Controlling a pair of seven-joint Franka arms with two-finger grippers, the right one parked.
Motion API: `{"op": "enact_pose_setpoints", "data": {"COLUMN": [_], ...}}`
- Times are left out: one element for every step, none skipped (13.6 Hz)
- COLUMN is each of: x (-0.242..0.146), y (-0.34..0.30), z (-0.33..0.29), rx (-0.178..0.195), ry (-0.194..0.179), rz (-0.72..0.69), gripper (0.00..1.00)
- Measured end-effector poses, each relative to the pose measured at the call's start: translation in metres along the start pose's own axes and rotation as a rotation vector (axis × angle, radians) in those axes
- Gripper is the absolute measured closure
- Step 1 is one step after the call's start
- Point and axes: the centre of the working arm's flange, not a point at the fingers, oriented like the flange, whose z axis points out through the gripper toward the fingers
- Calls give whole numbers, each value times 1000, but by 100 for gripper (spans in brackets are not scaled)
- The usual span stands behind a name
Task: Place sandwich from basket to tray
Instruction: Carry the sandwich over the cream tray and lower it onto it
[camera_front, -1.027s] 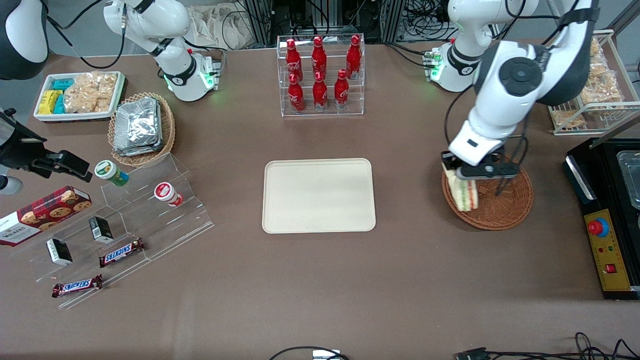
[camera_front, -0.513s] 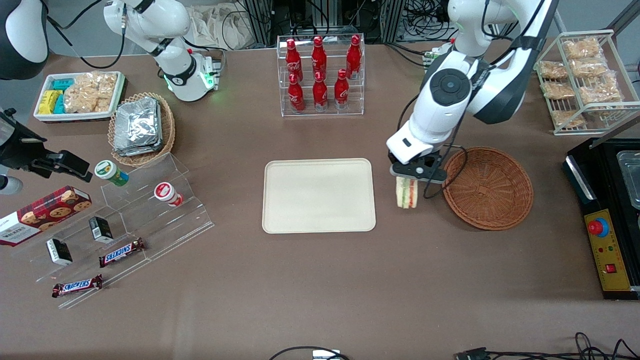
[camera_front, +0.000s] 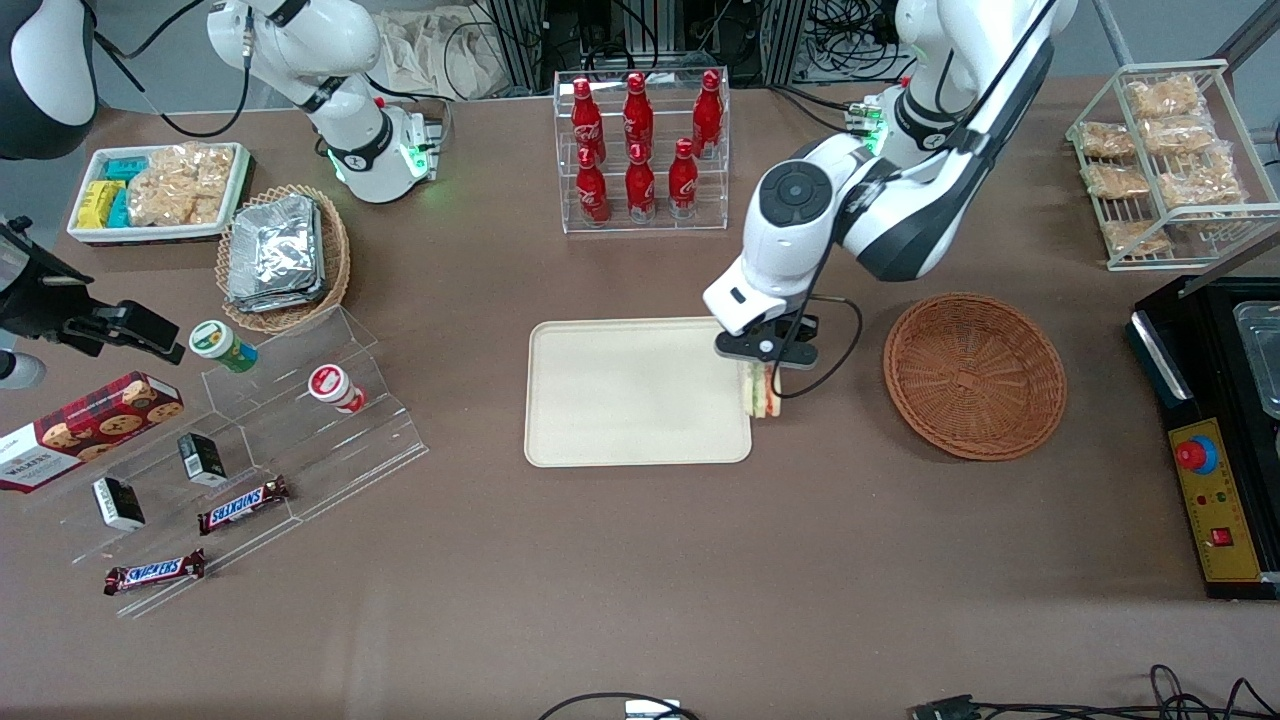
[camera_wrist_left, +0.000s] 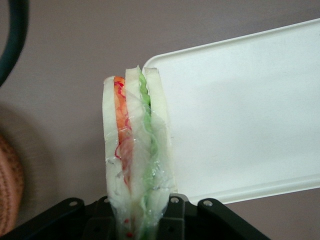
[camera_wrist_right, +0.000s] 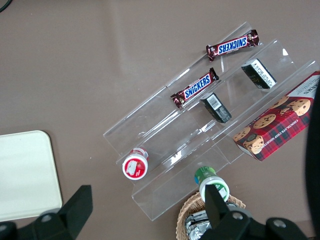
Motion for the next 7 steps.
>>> {"op": "enact_pose_setpoints", "data": {"x": [-2,-4,-7,-9,-10,-11,-11], "y": [11,24,37,47,56,62,67], "z": [10,19,28,38,48,59,70], "rx": [-2,-3,-1,5,14,24,30], "ry": [-1,-4,-9,-10,-9,-6,-3], "rz": [7,16,23,29,33,34,31], "gripper": [80,80,80,80,80,80,80]}}
